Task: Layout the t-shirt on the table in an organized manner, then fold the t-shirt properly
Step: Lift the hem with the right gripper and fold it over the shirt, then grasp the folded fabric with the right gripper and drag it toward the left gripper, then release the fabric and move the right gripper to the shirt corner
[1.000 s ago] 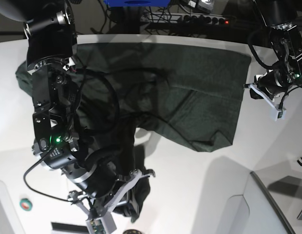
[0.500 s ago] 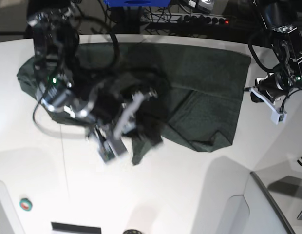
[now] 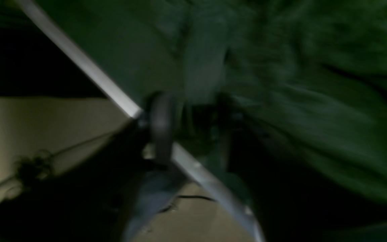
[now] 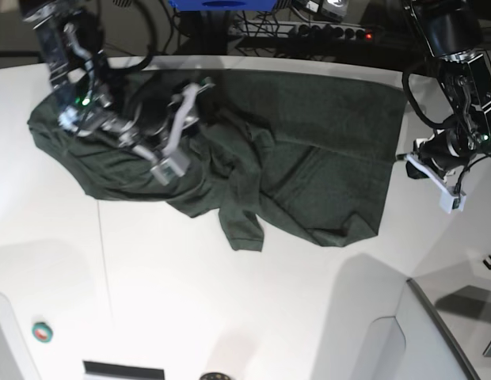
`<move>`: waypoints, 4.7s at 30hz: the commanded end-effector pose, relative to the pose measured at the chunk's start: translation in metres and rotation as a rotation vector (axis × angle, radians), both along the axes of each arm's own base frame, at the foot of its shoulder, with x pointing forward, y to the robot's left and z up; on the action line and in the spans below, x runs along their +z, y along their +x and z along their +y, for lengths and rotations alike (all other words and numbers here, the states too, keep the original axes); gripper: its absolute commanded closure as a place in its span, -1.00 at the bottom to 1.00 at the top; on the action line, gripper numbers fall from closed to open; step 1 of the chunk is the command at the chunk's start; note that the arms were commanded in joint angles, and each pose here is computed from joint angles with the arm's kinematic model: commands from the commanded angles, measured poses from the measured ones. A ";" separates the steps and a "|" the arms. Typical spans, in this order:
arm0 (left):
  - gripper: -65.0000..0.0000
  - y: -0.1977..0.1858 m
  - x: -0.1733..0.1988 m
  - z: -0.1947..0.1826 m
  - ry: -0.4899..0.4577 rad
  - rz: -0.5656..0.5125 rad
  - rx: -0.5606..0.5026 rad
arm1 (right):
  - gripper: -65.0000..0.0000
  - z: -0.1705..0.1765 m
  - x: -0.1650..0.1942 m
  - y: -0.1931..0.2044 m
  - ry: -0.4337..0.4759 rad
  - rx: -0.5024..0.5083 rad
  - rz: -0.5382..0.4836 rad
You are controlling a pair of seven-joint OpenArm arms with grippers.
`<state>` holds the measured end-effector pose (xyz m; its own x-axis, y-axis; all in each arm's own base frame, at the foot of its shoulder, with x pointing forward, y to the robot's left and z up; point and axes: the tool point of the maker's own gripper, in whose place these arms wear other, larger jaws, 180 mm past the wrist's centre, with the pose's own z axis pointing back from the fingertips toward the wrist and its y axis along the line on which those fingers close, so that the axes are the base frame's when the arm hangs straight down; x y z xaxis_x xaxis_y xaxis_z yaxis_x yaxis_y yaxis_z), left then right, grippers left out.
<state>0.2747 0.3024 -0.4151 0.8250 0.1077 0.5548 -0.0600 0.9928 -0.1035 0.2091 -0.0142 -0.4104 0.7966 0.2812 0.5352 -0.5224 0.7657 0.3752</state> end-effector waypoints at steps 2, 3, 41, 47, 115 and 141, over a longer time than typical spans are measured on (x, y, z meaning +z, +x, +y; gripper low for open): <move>1.00 0.010 0.013 0.006 0.013 -0.045 -0.002 | 0.15 -0.029 0.008 0.028 -0.035 -0.114 -0.041; 1.00 0.010 0.013 0.006 0.014 -0.045 -0.002 | 0.18 -0.045 0.008 0.036 -0.056 -0.185 -0.036; 1.00 -0.073 0.025 0.108 0.119 0.005 0.249 | 0.48 0.038 -0.059 0.203 -0.218 -0.233 -0.065; 1.00 -0.074 0.023 0.109 0.117 0.008 0.251 | 1.00 0.047 -0.046 0.209 -0.189 -0.227 -0.098; 1.00 -0.009 0.001 0.009 0.013 -0.006 0.010 | 0.22 -0.134 -0.077 0.152 -0.846 0.123 -0.213; 1.00 -0.004 0.004 0.009 0.014 -0.018 0.010 | 1.00 -0.202 -0.019 0.182 -0.791 -0.155 -0.191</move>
<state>0.2605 0.3049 -0.4232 0.8380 0.1193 0.5325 -0.0746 0.9917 -0.1048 0.3783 -0.2060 -0.4456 0.7867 0.5192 0.3340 -0.4061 0.8427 -0.3534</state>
